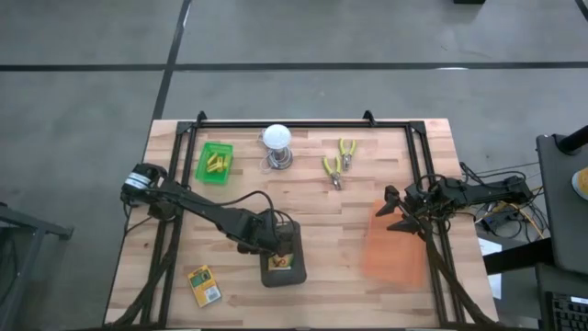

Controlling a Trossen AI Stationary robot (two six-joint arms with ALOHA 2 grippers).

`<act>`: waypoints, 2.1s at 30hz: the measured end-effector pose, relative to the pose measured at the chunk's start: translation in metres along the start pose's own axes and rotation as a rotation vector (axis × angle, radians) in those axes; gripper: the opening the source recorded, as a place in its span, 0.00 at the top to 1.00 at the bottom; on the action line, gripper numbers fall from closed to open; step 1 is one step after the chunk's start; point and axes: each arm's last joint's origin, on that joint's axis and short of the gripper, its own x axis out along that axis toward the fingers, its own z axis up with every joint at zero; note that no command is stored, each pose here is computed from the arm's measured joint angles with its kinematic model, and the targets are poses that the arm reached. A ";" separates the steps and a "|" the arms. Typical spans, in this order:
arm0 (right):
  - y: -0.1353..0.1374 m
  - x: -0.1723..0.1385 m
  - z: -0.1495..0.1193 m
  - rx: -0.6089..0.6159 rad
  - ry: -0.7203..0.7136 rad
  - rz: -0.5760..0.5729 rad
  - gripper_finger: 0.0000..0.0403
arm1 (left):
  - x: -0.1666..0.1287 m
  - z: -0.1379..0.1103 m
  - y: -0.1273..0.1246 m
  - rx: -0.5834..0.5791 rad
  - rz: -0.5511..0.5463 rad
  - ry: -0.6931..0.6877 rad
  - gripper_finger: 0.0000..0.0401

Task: Pick & Place School Supplies
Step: Put the yellow crayon box into the black bin

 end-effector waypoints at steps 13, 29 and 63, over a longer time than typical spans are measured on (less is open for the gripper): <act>0.000 0.000 0.000 0.000 0.000 0.000 0.35 | 0.000 -0.001 -0.003 -0.001 -0.033 0.008 0.11; 0.000 0.000 0.000 0.000 0.001 0.000 0.34 | 0.001 -0.001 -0.005 0.028 -0.053 0.011 0.11; 0.000 0.000 0.000 0.000 0.001 0.000 0.36 | 0.000 0.002 -0.002 0.030 -0.018 -0.011 0.11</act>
